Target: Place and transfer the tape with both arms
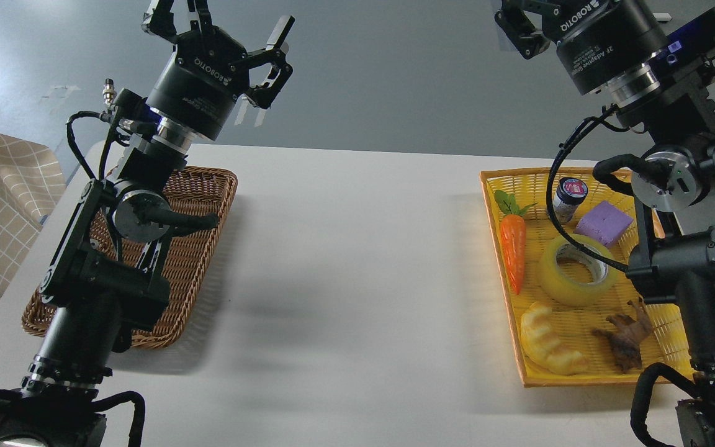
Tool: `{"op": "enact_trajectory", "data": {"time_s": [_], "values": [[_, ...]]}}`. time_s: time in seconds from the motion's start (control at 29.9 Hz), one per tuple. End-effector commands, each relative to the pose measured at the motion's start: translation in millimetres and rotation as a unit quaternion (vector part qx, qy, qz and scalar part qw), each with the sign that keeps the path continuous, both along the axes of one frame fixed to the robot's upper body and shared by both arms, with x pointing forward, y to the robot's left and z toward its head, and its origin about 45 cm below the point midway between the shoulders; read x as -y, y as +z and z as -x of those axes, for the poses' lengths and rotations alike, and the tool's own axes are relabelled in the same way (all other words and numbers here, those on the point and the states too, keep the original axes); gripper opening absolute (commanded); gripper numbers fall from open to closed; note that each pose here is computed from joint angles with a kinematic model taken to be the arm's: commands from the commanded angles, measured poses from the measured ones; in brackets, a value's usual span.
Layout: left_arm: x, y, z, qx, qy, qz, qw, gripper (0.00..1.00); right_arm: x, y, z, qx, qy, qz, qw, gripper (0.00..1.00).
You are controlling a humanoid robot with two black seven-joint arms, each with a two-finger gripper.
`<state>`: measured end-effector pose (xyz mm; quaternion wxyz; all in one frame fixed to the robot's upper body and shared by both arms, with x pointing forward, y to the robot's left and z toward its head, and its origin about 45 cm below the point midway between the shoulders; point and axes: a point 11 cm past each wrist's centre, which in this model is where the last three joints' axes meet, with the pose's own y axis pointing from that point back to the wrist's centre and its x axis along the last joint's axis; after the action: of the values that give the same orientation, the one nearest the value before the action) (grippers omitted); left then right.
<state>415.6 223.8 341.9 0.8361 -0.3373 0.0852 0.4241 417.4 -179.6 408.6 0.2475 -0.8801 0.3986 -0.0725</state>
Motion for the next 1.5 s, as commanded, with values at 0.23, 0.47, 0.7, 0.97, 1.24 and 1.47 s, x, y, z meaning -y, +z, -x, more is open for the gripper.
{"op": "enact_trajectory", "data": {"time_s": [0.23,0.47,0.7,0.97,1.24,1.47], "values": [[-7.4,-6.1,-2.8,-0.003,0.016,0.018,1.000,0.98,-2.0,-6.9,0.9,-0.009,0.000,-0.004,1.000,1.00],[-9.0,-7.4,-1.9,-0.002,0.015,0.016,1.000,0.98,0.4,-17.6,3.1,-0.020,-0.002,-0.005,1.000,1.00],[-9.1,-9.4,-0.4,-0.002,0.012,0.012,1.000,0.98,0.3,-19.6,3.0,-0.023,-0.002,-0.004,1.000,1.00],[-8.7,-4.0,-2.3,0.003,0.011,0.010,1.000,0.98,0.0,-18.6,3.2,-0.021,-0.002,-0.004,1.000,1.00],[-9.7,-5.2,-2.1,0.001,0.013,0.010,1.000,0.98,-0.6,-19.2,3.2,-0.022,0.001,-0.003,1.000,1.00],[-17.7,-8.8,-2.4,-0.003,0.019,0.001,1.000,0.98,-1.3,-20.2,3.0,-0.026,0.001,-0.001,1.000,1.00]]}}
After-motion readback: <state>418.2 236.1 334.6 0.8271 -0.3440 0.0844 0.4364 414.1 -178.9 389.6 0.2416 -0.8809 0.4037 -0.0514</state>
